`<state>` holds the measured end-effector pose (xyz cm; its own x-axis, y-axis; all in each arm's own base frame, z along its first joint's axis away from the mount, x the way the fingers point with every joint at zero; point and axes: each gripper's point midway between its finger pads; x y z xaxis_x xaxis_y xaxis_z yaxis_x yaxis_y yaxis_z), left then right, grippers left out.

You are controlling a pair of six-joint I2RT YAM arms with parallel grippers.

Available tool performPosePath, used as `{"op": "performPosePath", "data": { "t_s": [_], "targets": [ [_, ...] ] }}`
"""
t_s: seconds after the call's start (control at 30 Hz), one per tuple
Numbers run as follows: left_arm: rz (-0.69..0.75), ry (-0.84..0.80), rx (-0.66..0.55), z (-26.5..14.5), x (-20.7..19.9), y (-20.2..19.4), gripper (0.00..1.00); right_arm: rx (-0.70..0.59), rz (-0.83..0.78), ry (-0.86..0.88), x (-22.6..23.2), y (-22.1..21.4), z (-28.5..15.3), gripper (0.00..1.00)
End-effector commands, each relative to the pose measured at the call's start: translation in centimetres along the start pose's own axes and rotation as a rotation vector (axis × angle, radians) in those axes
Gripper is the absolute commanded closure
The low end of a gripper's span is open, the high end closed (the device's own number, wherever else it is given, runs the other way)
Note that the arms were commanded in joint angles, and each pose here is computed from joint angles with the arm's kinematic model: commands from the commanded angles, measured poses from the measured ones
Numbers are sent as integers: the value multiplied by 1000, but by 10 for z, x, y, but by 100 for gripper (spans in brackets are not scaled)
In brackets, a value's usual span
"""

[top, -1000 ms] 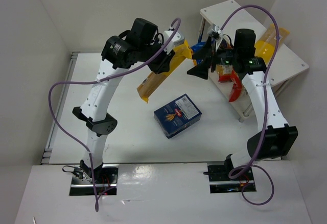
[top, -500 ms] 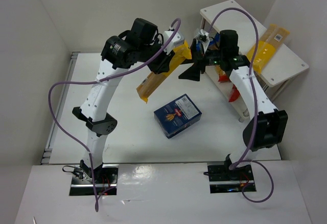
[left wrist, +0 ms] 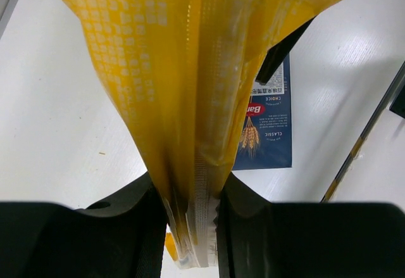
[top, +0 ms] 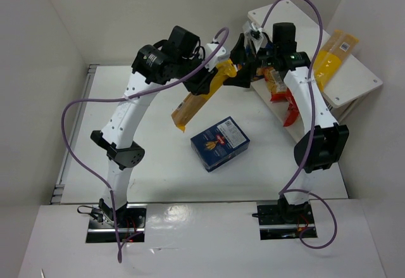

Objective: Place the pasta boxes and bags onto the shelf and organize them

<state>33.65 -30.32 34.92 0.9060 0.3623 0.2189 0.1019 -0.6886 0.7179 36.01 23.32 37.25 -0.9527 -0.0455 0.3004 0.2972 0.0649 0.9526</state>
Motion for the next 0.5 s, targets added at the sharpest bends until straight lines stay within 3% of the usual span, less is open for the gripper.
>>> {"op": "performPosePath", "data": {
  "t_s": [0.0, 0.47],
  "targets": [
    [37, 49, -162, -38, 0, 38, 100, -28, -40, 152, 31, 16, -2, 4],
    [54, 2, -198, -41, -8, 44, 100, -13, -16, 199, 36, 9, 16, 4]
  ]
}}
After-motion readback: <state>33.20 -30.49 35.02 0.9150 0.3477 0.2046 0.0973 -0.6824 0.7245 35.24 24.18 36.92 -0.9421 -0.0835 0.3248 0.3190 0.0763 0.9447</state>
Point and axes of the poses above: each gripper's point midway between its finger pads, its own z axis out along the fingers, its own x axis along the line the jaws close on, y = z × x, and after that the axes turned 14 degrees about z, right-handed
